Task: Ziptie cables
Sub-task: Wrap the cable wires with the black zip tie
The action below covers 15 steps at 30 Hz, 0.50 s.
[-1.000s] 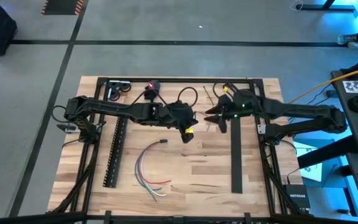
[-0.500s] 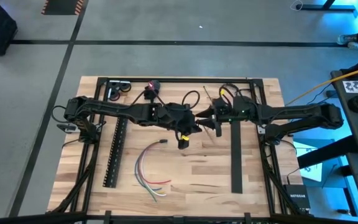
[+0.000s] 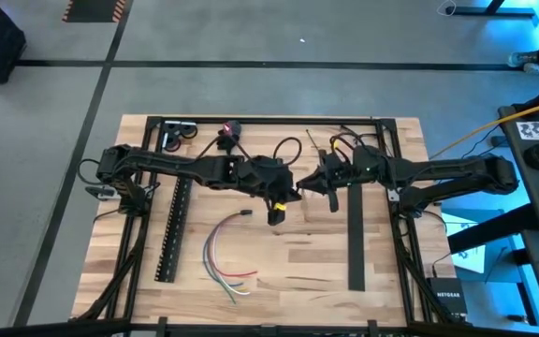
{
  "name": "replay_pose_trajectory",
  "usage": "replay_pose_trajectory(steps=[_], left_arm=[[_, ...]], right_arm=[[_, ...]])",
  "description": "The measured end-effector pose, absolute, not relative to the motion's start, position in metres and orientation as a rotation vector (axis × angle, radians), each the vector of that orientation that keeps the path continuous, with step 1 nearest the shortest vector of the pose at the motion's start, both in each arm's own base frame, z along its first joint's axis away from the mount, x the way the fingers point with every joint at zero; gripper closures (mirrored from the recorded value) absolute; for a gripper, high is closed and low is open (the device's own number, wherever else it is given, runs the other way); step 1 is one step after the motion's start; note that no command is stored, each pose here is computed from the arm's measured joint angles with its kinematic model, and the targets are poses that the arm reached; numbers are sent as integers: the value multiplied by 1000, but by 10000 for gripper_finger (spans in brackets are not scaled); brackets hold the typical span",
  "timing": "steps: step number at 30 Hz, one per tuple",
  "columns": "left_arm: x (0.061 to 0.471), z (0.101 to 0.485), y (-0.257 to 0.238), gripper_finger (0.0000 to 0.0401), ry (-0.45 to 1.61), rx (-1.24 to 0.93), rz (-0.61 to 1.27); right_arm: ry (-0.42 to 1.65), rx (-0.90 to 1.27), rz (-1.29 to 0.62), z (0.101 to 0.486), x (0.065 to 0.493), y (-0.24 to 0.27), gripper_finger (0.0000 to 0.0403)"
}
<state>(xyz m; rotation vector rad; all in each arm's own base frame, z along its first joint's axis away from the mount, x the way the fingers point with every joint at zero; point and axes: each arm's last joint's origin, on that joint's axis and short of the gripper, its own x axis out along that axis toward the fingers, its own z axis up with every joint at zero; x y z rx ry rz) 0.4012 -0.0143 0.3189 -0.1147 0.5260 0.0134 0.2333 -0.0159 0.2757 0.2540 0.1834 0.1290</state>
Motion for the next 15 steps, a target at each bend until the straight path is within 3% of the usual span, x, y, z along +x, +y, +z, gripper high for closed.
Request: replay_pose_trajectory(steps=[8, 15], left_arm=[[369, 338, -12, 289, 769, -150, 50], [337, 289, -19, 266, 1173, -104, 116]], right_arm=[[328, 145, 88, 296, 230, -17, 402], [401, 143, -17, 291, 228, -20, 402]])
